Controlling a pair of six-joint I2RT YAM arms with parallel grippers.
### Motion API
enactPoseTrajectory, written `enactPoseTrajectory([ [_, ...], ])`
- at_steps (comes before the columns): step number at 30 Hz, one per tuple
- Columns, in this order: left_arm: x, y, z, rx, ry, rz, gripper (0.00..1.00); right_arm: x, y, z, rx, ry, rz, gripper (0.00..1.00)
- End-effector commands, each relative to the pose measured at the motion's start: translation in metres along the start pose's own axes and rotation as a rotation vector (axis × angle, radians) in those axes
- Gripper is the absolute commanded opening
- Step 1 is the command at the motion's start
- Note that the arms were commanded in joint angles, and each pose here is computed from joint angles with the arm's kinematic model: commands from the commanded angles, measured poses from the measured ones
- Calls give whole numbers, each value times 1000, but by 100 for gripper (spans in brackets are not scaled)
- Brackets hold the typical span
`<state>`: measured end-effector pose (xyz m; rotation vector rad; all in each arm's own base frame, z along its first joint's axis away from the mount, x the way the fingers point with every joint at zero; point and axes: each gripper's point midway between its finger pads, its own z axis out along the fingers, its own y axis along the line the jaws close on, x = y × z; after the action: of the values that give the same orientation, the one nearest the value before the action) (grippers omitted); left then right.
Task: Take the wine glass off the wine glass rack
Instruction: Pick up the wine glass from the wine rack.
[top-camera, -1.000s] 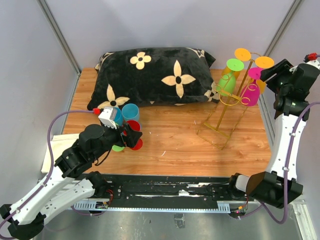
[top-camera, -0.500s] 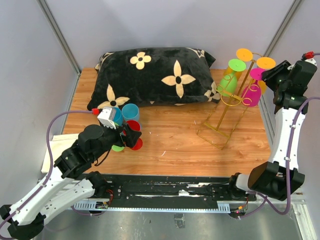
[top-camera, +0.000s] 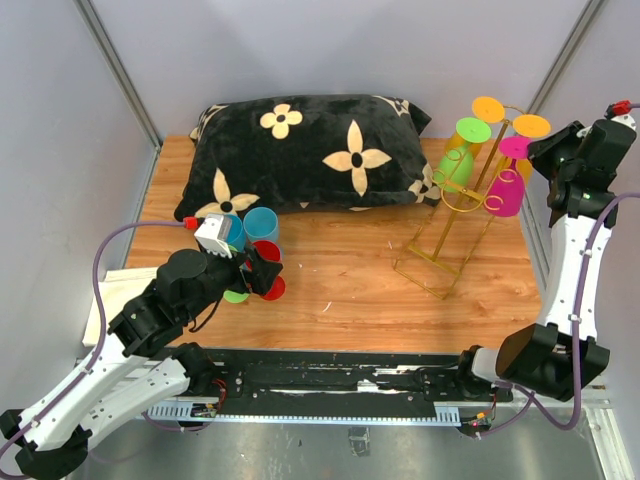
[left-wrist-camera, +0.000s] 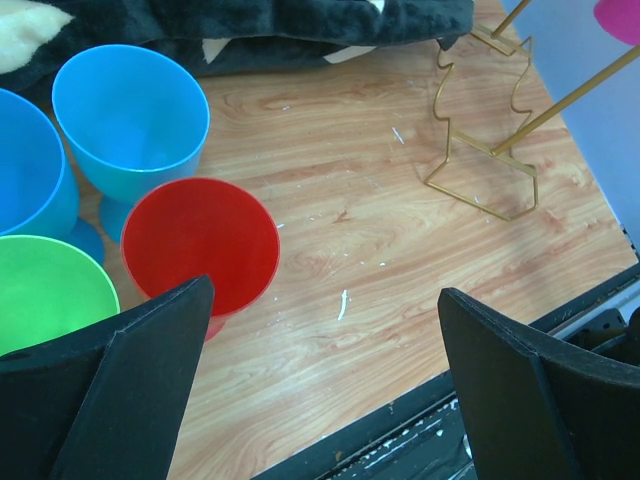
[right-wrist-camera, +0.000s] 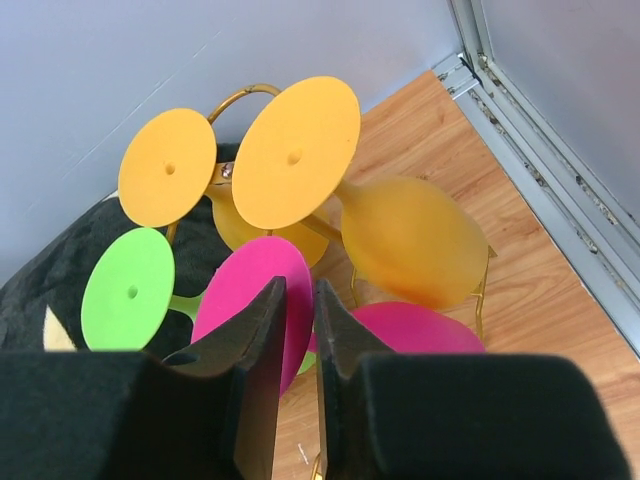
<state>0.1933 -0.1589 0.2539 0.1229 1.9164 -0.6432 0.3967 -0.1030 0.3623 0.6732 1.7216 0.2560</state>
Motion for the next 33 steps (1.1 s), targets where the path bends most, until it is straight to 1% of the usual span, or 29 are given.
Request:
enactPoseTrajectory([
  [1,-10,-2,-5,6,-31,4,100,-14,3,-11,-10,-56,-2,15],
  [3,-11,-3,-6,9,-31,4,100,-17,4,-13,-15,-67,-5,12],
  [14,-11,-3,-6,10,-33,2,100,-23,11,-20,-38,-98,12,5],
  [17,-11,-3,-7,8,-32,2,100,-24,22,-23,-102,-116,63,1],
  [23,-12,-1,-7,2,-36,-2,100,-44,39,-34,-156,-184,111,1],
  [33,-10,0,-8,-1,-34,-6,100,-41,34,-35,-139,-193,118,1],
])
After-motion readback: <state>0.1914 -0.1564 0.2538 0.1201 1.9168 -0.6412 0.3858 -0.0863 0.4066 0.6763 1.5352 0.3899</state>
